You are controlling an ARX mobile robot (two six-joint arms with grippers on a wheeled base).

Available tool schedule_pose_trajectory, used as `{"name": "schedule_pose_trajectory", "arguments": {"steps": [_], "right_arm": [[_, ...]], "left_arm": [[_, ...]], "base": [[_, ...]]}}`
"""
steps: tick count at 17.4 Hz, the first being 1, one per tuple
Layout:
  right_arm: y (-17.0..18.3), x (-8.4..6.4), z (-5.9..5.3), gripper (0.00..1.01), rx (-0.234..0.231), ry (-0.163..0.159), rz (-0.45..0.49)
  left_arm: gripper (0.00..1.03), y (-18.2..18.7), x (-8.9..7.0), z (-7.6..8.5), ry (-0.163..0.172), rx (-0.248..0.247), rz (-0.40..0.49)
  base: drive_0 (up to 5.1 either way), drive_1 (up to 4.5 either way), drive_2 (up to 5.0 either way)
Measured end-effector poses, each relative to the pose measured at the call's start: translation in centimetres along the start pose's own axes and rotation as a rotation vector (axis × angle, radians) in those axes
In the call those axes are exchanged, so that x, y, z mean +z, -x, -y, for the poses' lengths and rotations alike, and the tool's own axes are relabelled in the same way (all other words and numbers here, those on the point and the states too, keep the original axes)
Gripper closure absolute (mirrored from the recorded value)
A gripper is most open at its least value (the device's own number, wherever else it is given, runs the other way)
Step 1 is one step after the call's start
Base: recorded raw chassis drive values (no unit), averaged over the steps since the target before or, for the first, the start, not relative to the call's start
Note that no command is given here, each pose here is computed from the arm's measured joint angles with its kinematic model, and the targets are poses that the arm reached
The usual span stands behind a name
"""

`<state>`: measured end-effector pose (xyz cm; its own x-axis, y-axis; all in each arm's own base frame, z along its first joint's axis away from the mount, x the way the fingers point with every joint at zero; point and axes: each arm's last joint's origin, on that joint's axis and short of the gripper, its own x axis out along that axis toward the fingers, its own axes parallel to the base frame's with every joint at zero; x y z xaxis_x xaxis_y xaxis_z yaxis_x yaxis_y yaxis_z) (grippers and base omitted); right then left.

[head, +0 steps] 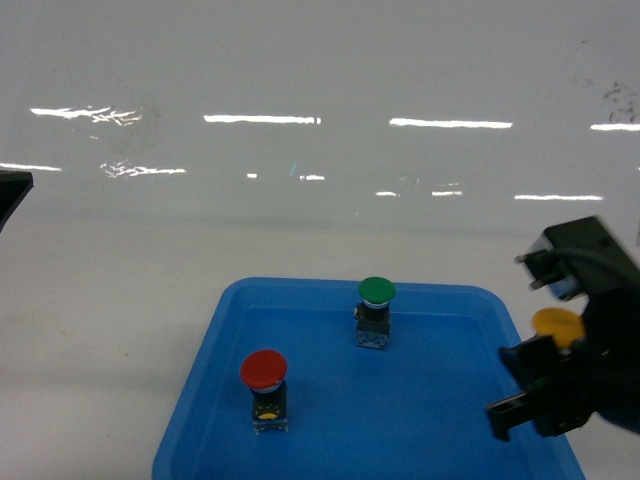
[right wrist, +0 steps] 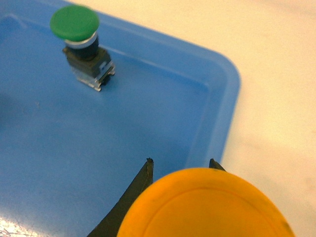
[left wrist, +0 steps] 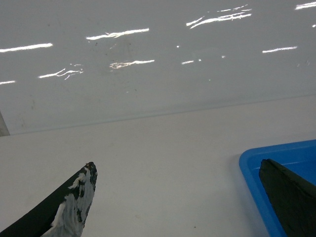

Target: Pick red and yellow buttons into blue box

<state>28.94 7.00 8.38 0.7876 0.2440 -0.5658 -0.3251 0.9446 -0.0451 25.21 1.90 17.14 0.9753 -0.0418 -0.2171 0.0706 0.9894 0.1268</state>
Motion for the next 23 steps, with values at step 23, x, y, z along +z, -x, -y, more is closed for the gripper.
{"name": "schedule_pose_trajectory", "arguments": {"steps": [23], "right_arm": [[12.8,5.9,1.3,0.73,-0.067,0.056,0.294]], "left_arm": [[0.05,0.0,0.0,0.0,0.000,0.000,0.000]], "base": [[0.0,0.00,0.0]]}}
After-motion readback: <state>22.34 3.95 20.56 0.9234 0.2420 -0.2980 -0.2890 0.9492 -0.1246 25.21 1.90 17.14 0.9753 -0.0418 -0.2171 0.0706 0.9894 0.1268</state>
